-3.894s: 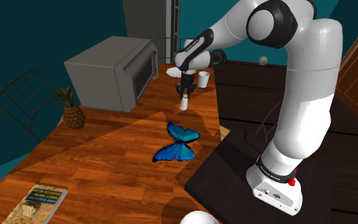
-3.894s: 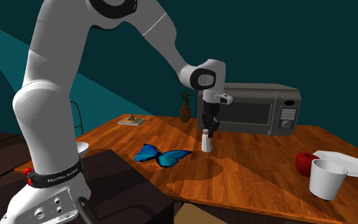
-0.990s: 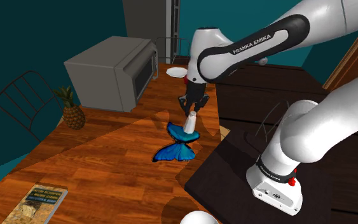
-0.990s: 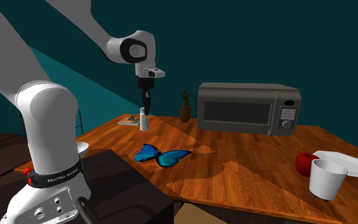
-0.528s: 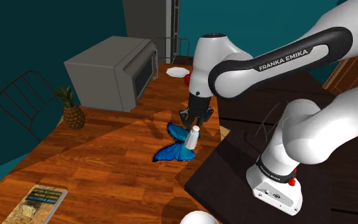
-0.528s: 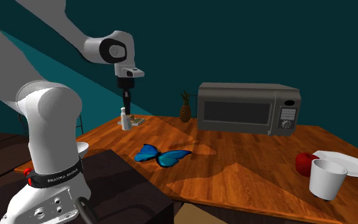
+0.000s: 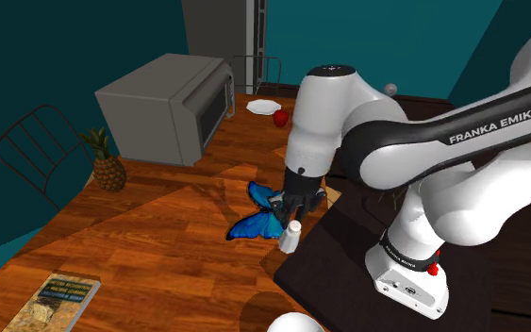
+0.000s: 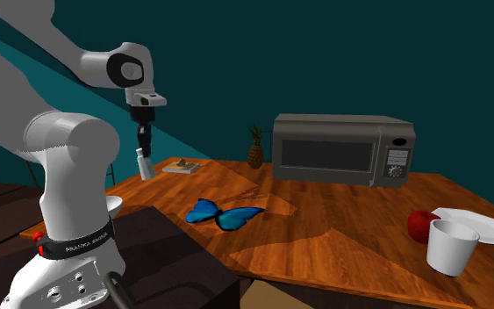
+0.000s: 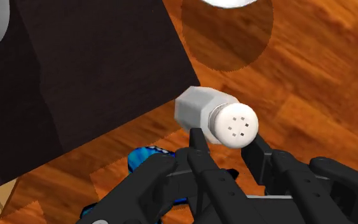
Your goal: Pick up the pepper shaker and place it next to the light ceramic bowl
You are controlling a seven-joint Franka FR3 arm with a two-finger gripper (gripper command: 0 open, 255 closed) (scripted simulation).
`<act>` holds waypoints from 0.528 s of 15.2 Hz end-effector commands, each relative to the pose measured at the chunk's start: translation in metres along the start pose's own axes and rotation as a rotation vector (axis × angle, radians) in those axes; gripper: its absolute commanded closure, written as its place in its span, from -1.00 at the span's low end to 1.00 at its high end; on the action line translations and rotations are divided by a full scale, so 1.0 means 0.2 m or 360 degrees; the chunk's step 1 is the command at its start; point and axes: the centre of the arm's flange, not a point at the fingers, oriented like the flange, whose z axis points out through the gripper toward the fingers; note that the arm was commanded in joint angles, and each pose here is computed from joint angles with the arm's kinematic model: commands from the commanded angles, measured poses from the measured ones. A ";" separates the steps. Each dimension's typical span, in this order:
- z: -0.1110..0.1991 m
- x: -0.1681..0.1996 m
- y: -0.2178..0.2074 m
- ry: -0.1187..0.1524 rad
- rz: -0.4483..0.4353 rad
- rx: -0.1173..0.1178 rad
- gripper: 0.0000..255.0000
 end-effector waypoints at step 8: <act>0.04 -0.57 -0.18 0.0000 0.0004 0.0000 1.00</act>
